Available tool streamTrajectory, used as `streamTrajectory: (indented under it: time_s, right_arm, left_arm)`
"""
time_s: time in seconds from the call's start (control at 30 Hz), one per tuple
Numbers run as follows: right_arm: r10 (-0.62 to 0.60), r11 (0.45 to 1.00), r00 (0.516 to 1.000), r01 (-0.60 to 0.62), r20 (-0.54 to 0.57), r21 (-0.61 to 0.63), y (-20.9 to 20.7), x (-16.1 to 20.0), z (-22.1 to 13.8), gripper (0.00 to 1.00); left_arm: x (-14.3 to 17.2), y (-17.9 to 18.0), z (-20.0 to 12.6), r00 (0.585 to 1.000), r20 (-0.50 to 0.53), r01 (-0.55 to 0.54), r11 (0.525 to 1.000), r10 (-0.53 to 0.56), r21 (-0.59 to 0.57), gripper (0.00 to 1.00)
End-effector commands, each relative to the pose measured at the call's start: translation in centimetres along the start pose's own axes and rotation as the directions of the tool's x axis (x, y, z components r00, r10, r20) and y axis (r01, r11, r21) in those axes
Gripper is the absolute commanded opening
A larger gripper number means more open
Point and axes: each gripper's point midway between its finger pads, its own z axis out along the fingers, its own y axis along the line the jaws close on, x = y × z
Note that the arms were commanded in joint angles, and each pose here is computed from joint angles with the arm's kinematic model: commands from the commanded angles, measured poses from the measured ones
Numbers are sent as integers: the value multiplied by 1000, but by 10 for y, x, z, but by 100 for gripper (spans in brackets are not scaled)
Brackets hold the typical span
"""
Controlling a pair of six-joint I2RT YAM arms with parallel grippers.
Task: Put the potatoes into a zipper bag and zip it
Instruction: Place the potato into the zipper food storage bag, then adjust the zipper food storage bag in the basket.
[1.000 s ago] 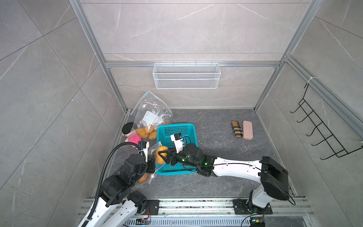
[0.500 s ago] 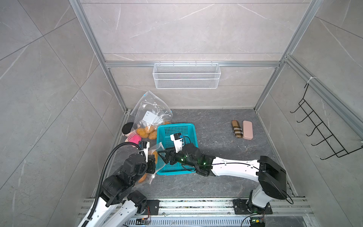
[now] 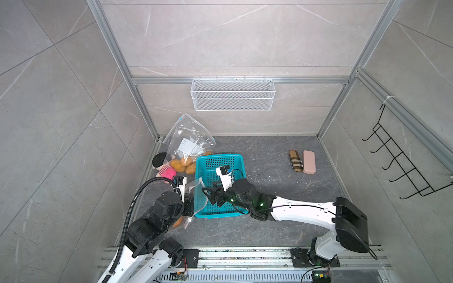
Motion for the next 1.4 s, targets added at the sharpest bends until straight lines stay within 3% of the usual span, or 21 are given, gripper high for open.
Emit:
streamTrajectory:
  time_s: [0.0, 0.13, 0.33, 0.57, 0.67, 0.77, 0.93, 1.1, 1.2, 1.37]
  right_arm:
    - [-219, 973, 975, 216, 24, 87, -10, -18, -26, 67]
    - [-295, 946, 955, 290, 18, 143, -20, -25, -49, 67]
    - [-318, 931, 947, 304, 39, 201, -30, -34, -74, 67]
    - [-316, 931, 947, 298, 55, 210, -28, -48, -95, 67]
    - [-321, 937, 940, 297, 117, 185, -19, -64, -110, 68]
    - [-358, 918, 928, 332, 98, 216, -22, -69, -116, 68]
    - [-376, 910, 921, 345, 104, 231, -24, -74, -131, 68]
    - [-423, 892, 902, 397, 89, 215, -23, -72, -147, 68]
    - [-453, 879, 889, 435, 61, 195, -22, -66, -154, 68]
    - [-510, 854, 860, 507, -6, 116, -17, -49, -160, 68]
  left_arm:
    - [-6, -3, -3, 999, 29, -17, 1000, 16, 17, 0]
    - [-22, -7, -11, 995, 87, -47, 998, 44, 35, 0]
    - [-92, -15, -49, 977, 116, -175, 984, 176, -25, 0]
    - [-184, -26, -121, 912, 284, -285, 955, 297, -83, 0]
    - [-209, -40, -146, 882, 346, -326, 945, 319, -41, 0]
    - [-223, -64, -156, 861, 393, -375, 925, 324, 59, 0]
    - [-197, -122, -123, 871, 338, -469, 809, 357, 355, 0]
    - [-137, -156, -65, 907, 159, -404, 697, 390, 593, 0]
    - [-99, -159, -31, 913, 17, -318, 685, 407, 656, 0]
    - [-51, -151, -1, 886, -161, -224, 707, 434, 671, 0]
